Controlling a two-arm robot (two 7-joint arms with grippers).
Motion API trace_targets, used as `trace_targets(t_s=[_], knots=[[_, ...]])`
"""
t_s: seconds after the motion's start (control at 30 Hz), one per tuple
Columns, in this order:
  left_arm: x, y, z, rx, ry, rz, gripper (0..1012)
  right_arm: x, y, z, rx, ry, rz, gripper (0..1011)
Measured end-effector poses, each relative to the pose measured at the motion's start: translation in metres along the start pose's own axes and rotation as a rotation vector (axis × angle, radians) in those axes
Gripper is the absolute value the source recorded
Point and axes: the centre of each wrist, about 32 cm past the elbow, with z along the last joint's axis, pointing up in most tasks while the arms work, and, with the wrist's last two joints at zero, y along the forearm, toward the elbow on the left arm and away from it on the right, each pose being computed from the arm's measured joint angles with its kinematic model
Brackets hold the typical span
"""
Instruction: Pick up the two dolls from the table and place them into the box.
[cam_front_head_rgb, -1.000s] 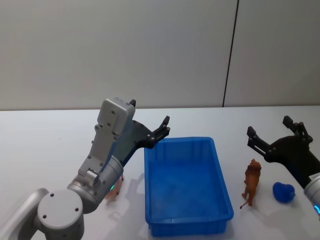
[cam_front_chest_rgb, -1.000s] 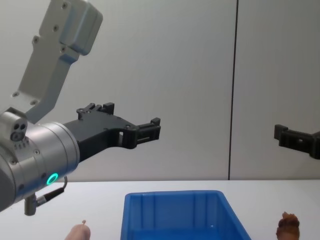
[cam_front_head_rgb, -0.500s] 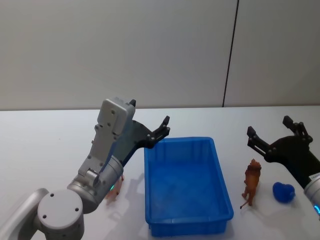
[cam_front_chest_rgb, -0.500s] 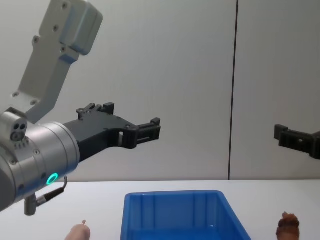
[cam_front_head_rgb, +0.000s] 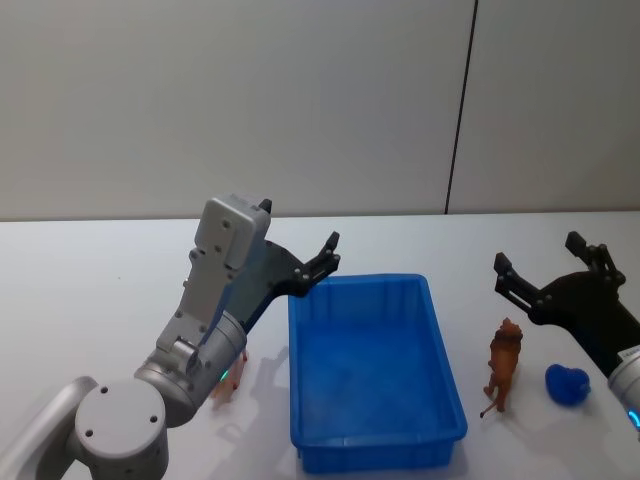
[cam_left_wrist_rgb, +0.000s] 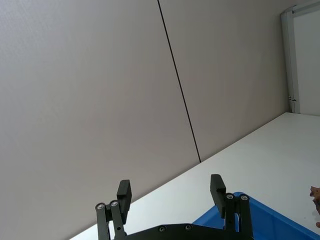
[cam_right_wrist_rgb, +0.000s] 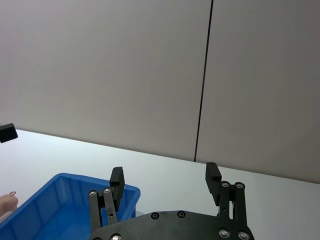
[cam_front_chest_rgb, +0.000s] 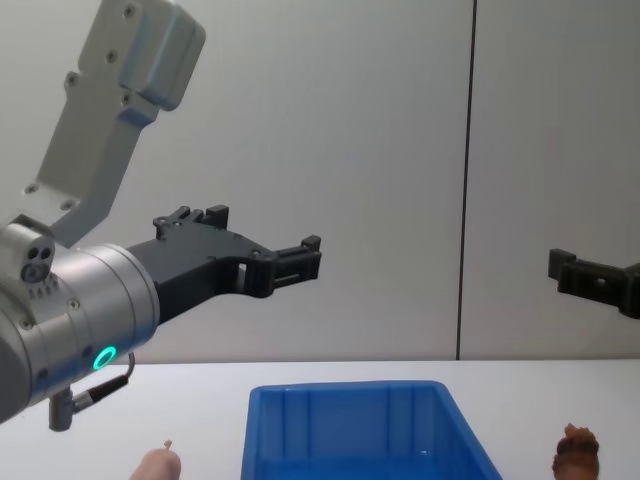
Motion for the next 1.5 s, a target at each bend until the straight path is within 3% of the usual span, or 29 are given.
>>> trace_targets(t_s=[0.67, 0.93, 1.2, 1.5], knots=[[0.0, 0.0, 0.0, 0.0, 0.0, 0.0, 1001, 0.001, -0.004, -0.002, -0.012, -0.003, -0.006, 1001], [0.0, 0.0, 0.0, 0.0, 0.0, 0.0, 1001, 0.005, -0.023, -0.008, -0.085, -0.01, -0.055, 1001], [0.0, 0.0, 0.0, 0.0, 0.0, 0.0, 1001, 0.011, -0.045, -0.014, -0.202, -0.03, -0.117, 1001], [0.0, 0.0, 0.0, 0.0, 0.0, 0.0, 1001, 0.018, -0.045, -0.014, -0.339, -0.081, -0.155, 1001]])
